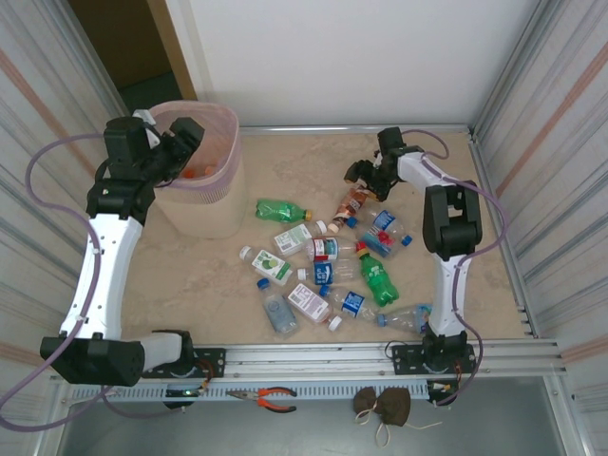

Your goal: Put the plastic bottles in the bin

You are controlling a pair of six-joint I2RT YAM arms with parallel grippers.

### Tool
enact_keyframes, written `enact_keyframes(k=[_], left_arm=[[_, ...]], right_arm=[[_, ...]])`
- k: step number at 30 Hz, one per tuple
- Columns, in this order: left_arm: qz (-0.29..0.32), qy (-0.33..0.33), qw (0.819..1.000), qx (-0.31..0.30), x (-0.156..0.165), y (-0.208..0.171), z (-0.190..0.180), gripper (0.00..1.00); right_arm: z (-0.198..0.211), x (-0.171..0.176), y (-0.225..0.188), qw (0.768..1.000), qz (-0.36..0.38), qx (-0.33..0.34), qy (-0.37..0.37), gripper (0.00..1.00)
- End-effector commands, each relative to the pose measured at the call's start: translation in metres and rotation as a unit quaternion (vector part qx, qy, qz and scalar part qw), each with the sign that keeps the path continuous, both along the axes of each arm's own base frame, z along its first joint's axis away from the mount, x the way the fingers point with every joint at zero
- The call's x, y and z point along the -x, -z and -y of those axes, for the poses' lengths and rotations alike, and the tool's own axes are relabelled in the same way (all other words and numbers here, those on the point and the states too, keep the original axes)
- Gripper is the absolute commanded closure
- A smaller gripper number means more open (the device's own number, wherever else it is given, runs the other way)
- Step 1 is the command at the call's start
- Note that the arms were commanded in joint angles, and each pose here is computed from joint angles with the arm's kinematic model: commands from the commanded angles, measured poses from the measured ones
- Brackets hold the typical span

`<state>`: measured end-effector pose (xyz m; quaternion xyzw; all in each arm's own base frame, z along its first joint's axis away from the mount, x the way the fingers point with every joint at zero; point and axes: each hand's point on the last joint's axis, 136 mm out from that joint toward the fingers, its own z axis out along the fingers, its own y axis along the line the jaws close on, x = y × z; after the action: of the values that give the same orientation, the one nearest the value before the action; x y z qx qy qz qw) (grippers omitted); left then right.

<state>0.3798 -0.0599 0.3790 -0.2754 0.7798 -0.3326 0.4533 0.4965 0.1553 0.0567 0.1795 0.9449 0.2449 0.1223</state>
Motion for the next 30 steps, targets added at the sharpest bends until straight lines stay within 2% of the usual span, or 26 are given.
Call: enact_keyframes(k=[1, 18, 30], left_arm=[[0.010, 0.001, 1.000, -0.014, 0.007, -0.005, -0.002, 0.24], [0.007, 0.001, 1.000, -0.015, 0.011, -0.002, -0.003, 0.23], [0.013, 0.007, 1.000, -0.013, 0.015, -0.004, -0.001, 0.25]], right_arm=[[-0.002, -0.002, 0.007, 1.000, -0.017, 0.011, 0.007, 0.21], [-0.012, -0.002, 0.027, 0.999, -0.043, 0.020, 0.000, 0.32], [-0.004, -0.010, -0.002, 1.000, -0.013, 0.015, 0.022, 0.49]])
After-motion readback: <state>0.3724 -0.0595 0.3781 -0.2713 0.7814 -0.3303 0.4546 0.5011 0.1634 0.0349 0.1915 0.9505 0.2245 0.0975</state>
